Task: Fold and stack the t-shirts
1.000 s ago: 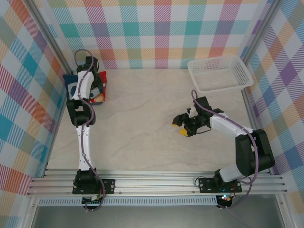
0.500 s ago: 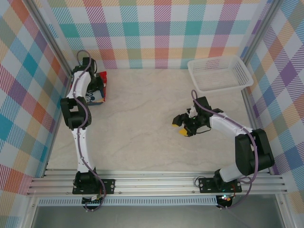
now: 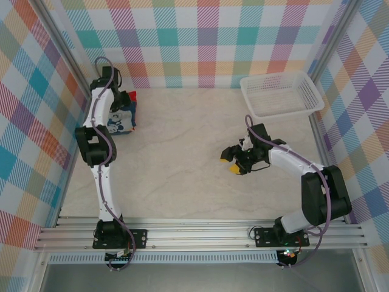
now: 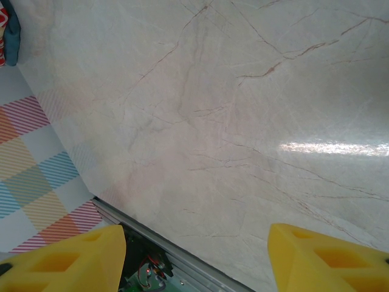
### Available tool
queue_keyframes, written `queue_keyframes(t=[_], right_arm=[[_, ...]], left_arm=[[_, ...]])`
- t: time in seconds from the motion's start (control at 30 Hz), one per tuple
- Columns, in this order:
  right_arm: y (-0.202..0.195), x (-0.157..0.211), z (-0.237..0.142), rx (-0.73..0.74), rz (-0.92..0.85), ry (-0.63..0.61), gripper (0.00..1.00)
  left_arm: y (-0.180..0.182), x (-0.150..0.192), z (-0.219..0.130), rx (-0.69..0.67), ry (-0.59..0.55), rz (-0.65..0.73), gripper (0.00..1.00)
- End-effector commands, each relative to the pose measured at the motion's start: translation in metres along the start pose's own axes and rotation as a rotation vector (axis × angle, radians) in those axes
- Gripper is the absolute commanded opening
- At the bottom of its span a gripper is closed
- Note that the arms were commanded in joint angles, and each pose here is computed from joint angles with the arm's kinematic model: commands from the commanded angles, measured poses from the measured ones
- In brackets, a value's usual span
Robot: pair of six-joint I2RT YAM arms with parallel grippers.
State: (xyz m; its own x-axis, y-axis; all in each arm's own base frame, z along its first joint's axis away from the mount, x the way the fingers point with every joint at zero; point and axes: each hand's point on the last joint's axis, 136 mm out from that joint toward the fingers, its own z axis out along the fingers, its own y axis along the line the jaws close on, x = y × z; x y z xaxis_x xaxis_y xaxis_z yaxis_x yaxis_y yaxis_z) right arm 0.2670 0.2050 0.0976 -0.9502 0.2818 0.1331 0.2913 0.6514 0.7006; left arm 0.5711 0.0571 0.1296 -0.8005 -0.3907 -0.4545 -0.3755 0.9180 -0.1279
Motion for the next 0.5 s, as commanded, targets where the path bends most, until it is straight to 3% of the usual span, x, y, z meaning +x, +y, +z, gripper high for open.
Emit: queue_keyframes(t=[0.0, 0.07, 0.17, 0.27, 0.37, 0.47], right_arm=[[0.001, 0.002, -0.006, -0.008, -0.014, -0.01, 0.63], [0.002, 0.001, -0.005, -0.009, -0.015, -0.01, 0.63], [0.003, -0.001, -0.004, -0.013, -0.017, -0.01, 0.63], [0.002, -0.001, -0.004, -0.01, -0.014, -0.01, 0.63], [0.004, -0.002, -0.003, -0.016, -0.015, -0.011, 0.63], [0.003, 0.0, -0.004, -0.016, -0.016, -0.008, 0.63]], left_arm=[[0.007, -0.02, -0.053, -0.058, -0.104, -0.091, 0.54], [0.021, -0.018, -0.069, -0.101, -0.124, -0.183, 0.59], [0.035, 0.005, -0.078, -0.121, -0.054, -0.344, 0.52], [0.059, 0.035, -0.089, -0.245, -0.009, -0.473, 0.48], [0.074, 0.044, -0.079, -0.204, -0.04, -0.598, 0.52], [0.102, 0.051, -0.053, -0.205, 0.053, -0.767, 0.54]])
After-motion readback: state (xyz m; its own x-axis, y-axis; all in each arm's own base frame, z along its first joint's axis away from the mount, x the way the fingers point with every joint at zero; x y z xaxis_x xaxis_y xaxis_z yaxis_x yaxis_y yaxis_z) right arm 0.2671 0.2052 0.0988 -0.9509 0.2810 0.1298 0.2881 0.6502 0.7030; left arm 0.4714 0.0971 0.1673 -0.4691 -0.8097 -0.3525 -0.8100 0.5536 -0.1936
